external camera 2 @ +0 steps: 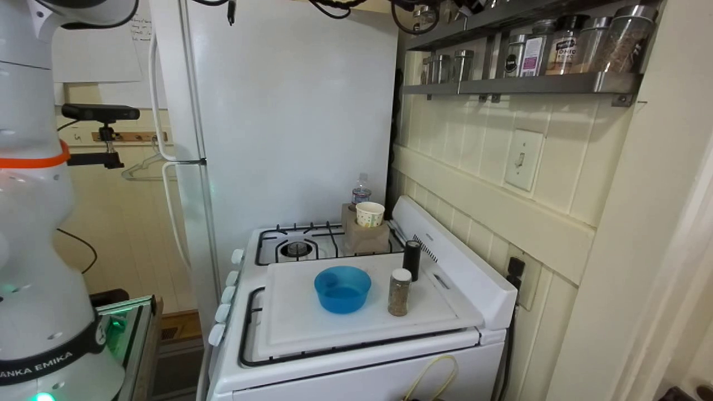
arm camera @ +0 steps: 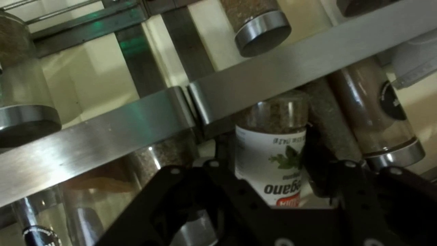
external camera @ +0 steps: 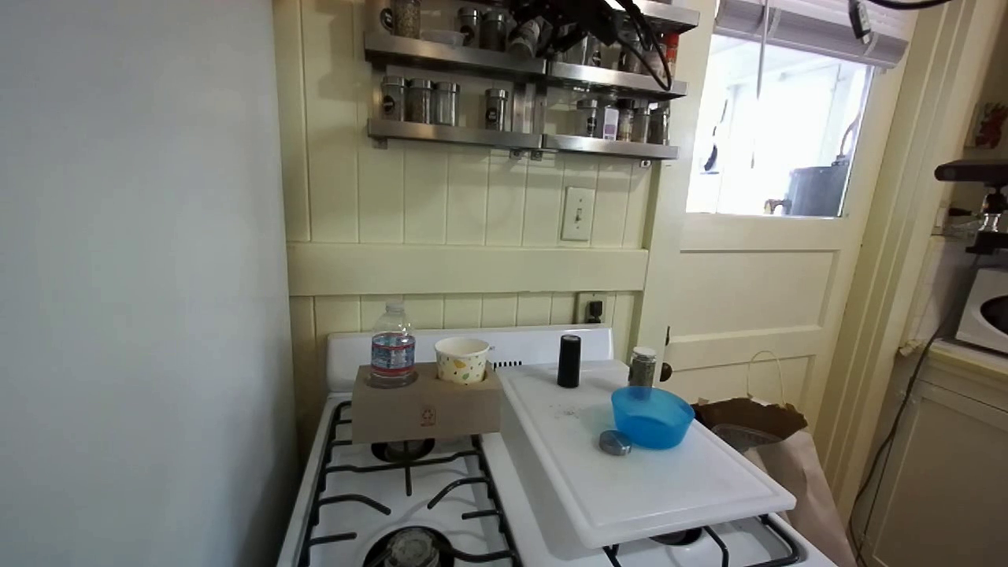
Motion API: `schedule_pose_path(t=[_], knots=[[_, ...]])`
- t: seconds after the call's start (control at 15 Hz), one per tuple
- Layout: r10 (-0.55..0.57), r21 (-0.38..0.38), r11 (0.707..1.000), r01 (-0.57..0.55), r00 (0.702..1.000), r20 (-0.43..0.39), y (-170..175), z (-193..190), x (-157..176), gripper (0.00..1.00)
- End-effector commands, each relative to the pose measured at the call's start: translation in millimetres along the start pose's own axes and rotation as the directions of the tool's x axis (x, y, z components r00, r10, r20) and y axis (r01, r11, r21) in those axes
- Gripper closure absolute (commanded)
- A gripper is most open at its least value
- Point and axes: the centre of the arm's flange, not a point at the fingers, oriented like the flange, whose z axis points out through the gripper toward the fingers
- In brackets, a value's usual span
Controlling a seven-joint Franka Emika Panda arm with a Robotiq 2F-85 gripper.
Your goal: Straighten the bottle on the middle shelf
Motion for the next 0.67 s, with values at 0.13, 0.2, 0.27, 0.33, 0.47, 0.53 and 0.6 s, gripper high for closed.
schedule_pose_path(t=[0.13, 0.2, 0.27, 0.33, 0.47, 0.53, 0.6], knots=[[0.016, -0.003, 1.0, -0.016, 1.0, -0.016, -1.4, 6.0, 0.1, 0.7], [0.015, -0.003, 1.0, -0.015, 1.0, -0.017, -1.3, 5.4, -0.2, 0.79], [0.015, -0.003, 1.0, -0.015, 1.0, -0.017, -1.3, 5.0, -0.3, 0.81], [0.008, -0.002, 1.0, -0.008, 1.0, -0.023, -1.8, 4.3, -0.7, 0.81], [-0.022, -0.002, 1.0, 0.021, 0.999, -0.039, -3.5, 2.6, -1.6, 0.81], [-0.029, -0.004, 1.0, 0.029, 0.999, -0.043, -4.0, 2.4, -2.0, 0.81], [-0.046, -0.002, 0.999, 0.046, 0.998, -0.047, -3.7, 2.1, -3.6, 0.81]])
